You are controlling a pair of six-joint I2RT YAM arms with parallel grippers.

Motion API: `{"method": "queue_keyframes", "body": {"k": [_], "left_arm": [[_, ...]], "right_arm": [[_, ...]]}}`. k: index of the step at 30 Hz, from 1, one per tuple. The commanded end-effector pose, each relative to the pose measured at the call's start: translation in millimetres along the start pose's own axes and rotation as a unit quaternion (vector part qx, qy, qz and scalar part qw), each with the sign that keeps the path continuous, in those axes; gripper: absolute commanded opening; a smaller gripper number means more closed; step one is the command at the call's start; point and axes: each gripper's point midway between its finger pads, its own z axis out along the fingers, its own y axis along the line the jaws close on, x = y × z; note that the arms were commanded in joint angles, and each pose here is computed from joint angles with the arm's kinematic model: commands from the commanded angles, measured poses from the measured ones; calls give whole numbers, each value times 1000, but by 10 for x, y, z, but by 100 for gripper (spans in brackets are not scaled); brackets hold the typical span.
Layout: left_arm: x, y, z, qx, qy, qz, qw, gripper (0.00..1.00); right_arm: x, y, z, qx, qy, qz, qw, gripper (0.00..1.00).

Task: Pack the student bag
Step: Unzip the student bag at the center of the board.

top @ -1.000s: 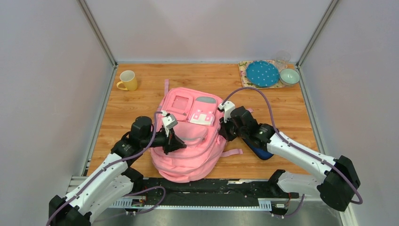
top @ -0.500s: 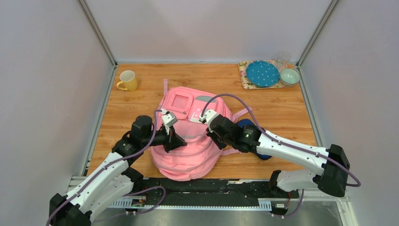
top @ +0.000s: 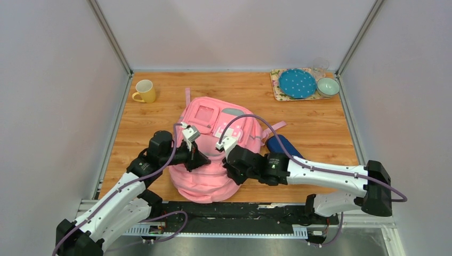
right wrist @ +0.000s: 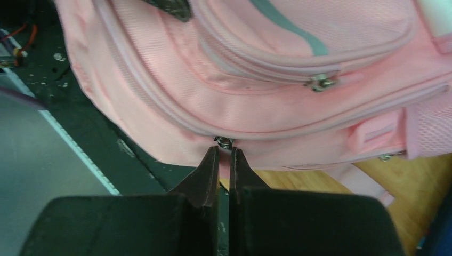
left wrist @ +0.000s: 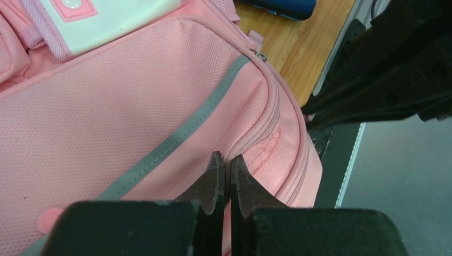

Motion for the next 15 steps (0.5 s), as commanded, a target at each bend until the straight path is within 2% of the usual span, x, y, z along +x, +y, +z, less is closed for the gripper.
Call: {"method": "queue_keyframes", "body": {"k": [1, 7, 11, 15], "left_arm": [[-539, 71, -33, -36, -80, 23, 996, 0], [-531, 87, -43, -45, -78, 5, 996, 0], [-571, 39, -53, -39, -91, -18, 995, 0], [-588, 62, -83, -50, -107, -28, 993, 0]], "right_arm": [[-528, 1012, -86, -166, -90, 80, 979, 0], [-690, 1263, -82, -168, -122, 112, 972, 0], [-805, 1218, 54, -139, -145, 154, 967, 0], [-786, 1254, 162, -131, -134, 152, 970, 0]]}}
